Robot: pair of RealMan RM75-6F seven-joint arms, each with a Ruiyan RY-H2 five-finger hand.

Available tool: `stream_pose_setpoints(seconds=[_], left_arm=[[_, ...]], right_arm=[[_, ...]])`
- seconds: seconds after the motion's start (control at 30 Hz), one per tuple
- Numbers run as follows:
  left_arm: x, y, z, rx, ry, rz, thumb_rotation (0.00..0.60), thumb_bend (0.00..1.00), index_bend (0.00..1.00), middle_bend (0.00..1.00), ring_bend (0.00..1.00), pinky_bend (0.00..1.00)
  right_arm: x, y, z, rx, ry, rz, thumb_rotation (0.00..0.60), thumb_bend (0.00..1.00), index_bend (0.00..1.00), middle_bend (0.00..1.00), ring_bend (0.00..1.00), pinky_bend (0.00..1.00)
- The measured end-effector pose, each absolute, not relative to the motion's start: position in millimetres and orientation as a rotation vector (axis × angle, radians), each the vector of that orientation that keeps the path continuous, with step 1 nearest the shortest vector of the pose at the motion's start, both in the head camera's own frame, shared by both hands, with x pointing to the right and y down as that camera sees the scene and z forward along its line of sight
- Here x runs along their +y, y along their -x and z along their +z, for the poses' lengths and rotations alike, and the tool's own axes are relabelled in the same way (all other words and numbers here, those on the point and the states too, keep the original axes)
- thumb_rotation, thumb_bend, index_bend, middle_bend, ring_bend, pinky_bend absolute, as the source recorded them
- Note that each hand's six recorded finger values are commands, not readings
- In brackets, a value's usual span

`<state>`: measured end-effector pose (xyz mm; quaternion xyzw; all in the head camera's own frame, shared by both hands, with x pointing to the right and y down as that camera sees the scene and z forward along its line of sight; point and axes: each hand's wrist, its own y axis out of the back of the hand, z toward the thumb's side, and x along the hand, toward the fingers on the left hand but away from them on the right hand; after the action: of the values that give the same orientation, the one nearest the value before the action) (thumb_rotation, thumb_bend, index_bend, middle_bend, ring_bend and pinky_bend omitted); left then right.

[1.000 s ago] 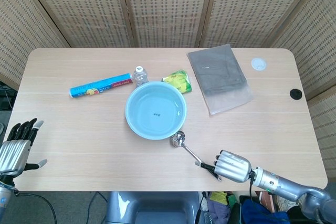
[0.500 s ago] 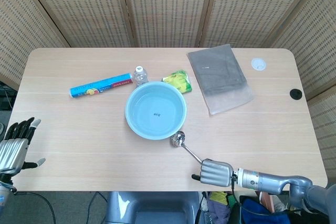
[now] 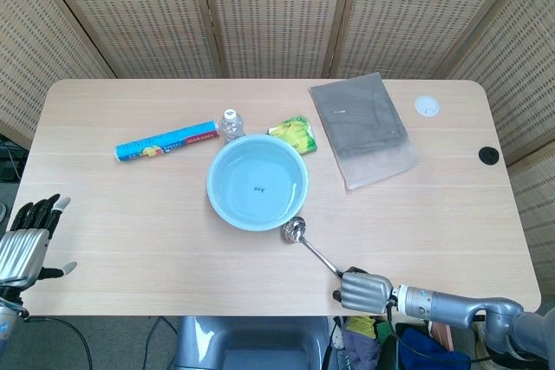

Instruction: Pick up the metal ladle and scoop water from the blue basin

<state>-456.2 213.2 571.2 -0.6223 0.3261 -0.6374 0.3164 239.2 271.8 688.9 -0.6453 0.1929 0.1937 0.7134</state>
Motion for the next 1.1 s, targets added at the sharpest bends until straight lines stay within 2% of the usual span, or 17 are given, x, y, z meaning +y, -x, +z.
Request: stream_pose_setpoints(seconds=[0.33,0.77,1.1], left_arm=[[211.5,454.8,572.8,0.856,1.631,-1.679,0.6,0.0,0.0,0.0,0.0,0.0],[212.2,455.3,573.3,0.856,1.632,-1.684,0.6,0.0,0.0,0.0,0.0,0.0],[212.1,455.3,574.3,0.854,1.63,-1.687,0.6,0.0,0.0,0.0,0.0,0.0]], right_arm=[[279.6,-236.4,693.8,0.426,1.435,0.424,0.6,0.74,0.4,0.91,0.89,1.0],[274.1,-267.1,709.1,0.462,1.4,0.521,0.6,0.74,0.42,0.91,0.89,1.0],[241.9,-278.6,718.7,0.427,1.343,0.636,0.6,0.75,0.42,0.91,0.89,1.0]])
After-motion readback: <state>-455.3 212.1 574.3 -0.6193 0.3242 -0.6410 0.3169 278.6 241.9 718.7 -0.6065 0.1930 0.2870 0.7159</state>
